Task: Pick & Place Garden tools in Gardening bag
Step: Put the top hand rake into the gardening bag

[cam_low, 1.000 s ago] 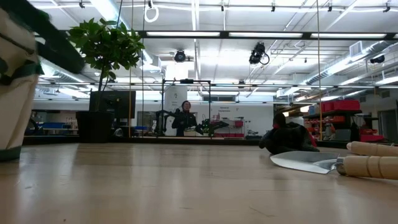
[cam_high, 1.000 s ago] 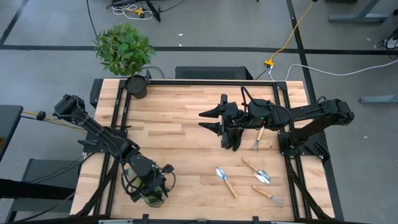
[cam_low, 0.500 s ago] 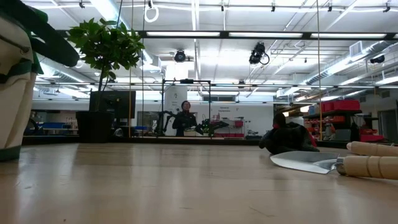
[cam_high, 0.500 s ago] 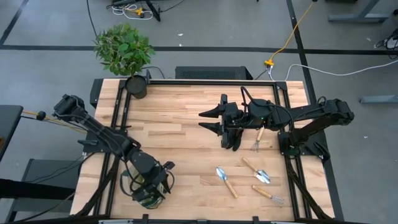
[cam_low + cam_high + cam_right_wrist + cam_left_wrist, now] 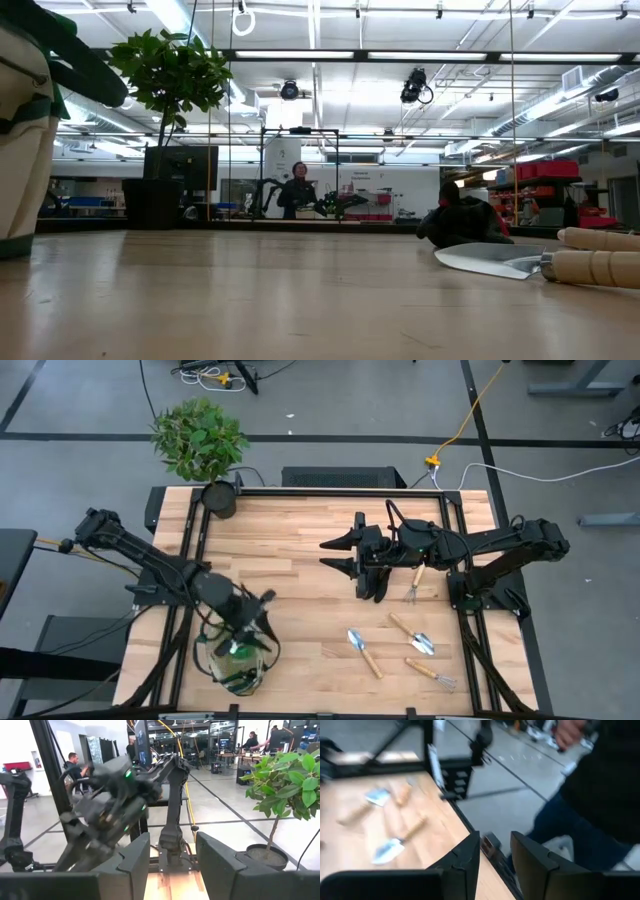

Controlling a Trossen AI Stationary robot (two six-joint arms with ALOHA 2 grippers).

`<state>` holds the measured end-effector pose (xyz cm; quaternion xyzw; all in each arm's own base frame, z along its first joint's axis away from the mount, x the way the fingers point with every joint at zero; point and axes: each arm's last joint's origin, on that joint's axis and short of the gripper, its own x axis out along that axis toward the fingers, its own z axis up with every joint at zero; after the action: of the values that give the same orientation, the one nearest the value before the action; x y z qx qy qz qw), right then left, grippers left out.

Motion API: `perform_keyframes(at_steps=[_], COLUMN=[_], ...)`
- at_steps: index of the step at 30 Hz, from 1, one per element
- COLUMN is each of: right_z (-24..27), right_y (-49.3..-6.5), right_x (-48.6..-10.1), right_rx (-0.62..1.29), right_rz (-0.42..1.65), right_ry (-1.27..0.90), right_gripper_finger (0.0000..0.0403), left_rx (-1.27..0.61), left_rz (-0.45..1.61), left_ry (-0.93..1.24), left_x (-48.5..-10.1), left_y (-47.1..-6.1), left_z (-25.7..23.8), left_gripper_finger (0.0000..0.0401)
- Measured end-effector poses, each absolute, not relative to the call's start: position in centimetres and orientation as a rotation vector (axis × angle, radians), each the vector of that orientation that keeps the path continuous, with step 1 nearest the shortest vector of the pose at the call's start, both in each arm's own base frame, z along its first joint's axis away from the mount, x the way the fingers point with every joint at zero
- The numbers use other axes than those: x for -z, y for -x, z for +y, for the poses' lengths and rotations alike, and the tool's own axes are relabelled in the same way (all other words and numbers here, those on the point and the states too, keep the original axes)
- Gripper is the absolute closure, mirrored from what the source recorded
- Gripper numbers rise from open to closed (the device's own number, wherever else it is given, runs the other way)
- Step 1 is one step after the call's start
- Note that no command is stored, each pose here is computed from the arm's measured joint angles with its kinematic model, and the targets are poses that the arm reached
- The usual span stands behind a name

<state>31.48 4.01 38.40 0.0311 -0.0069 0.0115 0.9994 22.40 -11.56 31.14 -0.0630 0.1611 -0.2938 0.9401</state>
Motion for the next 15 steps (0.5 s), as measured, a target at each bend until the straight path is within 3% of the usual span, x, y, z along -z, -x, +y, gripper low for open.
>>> perform_keyframes(at_steps=[15], right_z=[3.9], right_y=[-30.6], right_x=[-38.8], right_rx=[-0.022], right_rz=[0.008], right_ry=[-0.036], right_gripper_finger=[0.0240], left_rx=[0.337], left_rz=[0.210], left_ry=[0.203], left_x=[-34.4], left_y=[-19.7], left_z=[-6.0], left_gripper_finger=[0.0286])
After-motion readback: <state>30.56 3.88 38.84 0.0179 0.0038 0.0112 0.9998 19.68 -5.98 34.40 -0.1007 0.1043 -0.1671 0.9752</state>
